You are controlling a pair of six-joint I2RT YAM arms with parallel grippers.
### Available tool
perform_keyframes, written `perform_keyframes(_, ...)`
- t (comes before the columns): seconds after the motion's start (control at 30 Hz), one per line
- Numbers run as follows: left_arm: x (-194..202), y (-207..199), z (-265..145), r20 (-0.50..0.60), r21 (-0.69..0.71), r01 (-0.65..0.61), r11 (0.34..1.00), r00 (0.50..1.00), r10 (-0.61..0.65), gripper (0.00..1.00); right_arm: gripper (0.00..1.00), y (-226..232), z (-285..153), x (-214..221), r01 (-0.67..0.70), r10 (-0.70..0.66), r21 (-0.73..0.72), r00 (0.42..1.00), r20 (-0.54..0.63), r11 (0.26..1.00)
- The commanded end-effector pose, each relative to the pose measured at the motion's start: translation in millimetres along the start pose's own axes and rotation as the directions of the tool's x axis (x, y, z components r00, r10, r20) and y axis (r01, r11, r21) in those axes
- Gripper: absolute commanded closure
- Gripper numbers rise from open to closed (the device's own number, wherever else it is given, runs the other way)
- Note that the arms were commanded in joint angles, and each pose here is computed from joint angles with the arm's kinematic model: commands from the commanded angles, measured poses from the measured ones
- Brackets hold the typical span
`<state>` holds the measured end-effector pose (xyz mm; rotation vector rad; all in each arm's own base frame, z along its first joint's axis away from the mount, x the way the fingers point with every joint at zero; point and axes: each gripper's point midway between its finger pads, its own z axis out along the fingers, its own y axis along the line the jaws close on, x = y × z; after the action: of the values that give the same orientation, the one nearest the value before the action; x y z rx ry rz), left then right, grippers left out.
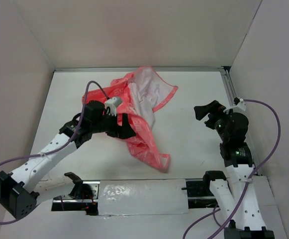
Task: Zip up the jacket
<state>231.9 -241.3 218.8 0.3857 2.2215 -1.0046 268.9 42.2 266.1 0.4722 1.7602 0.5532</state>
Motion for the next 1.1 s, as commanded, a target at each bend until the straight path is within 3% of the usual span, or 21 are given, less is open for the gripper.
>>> perform_keyframes(0.0, -2.7, 9.6, -33.4, 0.101, -0.151, 0.067, 0.986, 0.993, -0.052, 0.01, 0.00, 3.8, 2.1, -6.4, -0.008, 0.008, 0.001, 1.000, 0.007, 1.000)
perform_keyframes(0.1, 12.2, 42.1, -44.9, 0.126, -0.310, 0.218, 0.925, 0.974, -0.188, 0.01, 0.00, 7.0, 10.1, 5.4, 0.011, -0.013, -0.036, 0.998, -0.057, 0.999)
perform_keyframes(0.17, 16.0, 68.9, -50.7, 0.166, -0.402, 0.346, 0.848, 0.938, -0.304, 0.01, 0.00, 9.4, 18.9, 10.9, 0.024, -0.029, -0.056, 0.995, -0.094, 0.998)
perform_keyframes(0.23, 15.4, 90.9, -59.0, 0.220, -0.453, 0.455, 0.766, 0.890, -0.399, 0.01, 0.00, 11.8, 30.4, 16.4, 0.030, -0.039, -0.068, 0.990, -0.134, 0.997)
perform_keyframes(0.33, 6.3, 115.2, -63.4, 0.283, -0.467, 0.542, 0.699, 0.840, -0.463, 0.01, 0.00, 13.0, 53.2, 26.5, 0.071, -0.078, -0.044, 0.981, -0.180, 0.997)
perform_keyframes(0.5, 8.6, 151.7, -54.7, 0.278, -0.514, 0.571, 0.640, 0.817, -0.505, 0.01, 0.00, 2.4, 107.0, 55.1, 0.155, -0.128, 0.072, 0.949, -0.289, 0.985)
perform_keyframes(0.57, 22.7, 172.5, -51.1, 0.266, -0.589, 0.582, 0.561, 0.795, -0.545, 0.01, 0.00, 7.6, 126.7, 50.3, 0.161, -0.128, 0.095, 0.949, -0.288, 0.982)
perform_keyframes(0.73, 44.1, 209.6, -40.4, 0.252, -0.641, 0.630, 0.438, 0.712, -0.655, 0.01, 0.00, -6.7, 196.7, 72.3, 0.191, -0.093, 0.211, 0.911, -0.401, 0.959)
perform_keyframes(0.83, 51.4, 228.4, -35.8, 0.251, -0.639, 0.655, 0.403, 0.673, -0.696, 0.01, 0.00, -14.8, 223.2, 94.5, 0.204, -0.073, 0.253, 0.891, -0.448, 0.946)
perform_keyframes(0.93, 48.6, 237.9, -27.6, 0.233, -0.622, 0.656, 0.428, 0.677, -0.698, 0.01, 0.00, -13.7, 242.6, 113.2, 0.190, -0.047, 0.259, 0.879, -0.474, 0.947)
perform_keyframes(1.07, 29.8, 239.1, -7.1, 0.193, -0.550, 0.636, 0.542, 0.728, -0.658, 0.02, 0.00, -18.2, 263.9, 141.5, 0.191, -0.009, 0.297, 0.854, -0.521, 0.936)
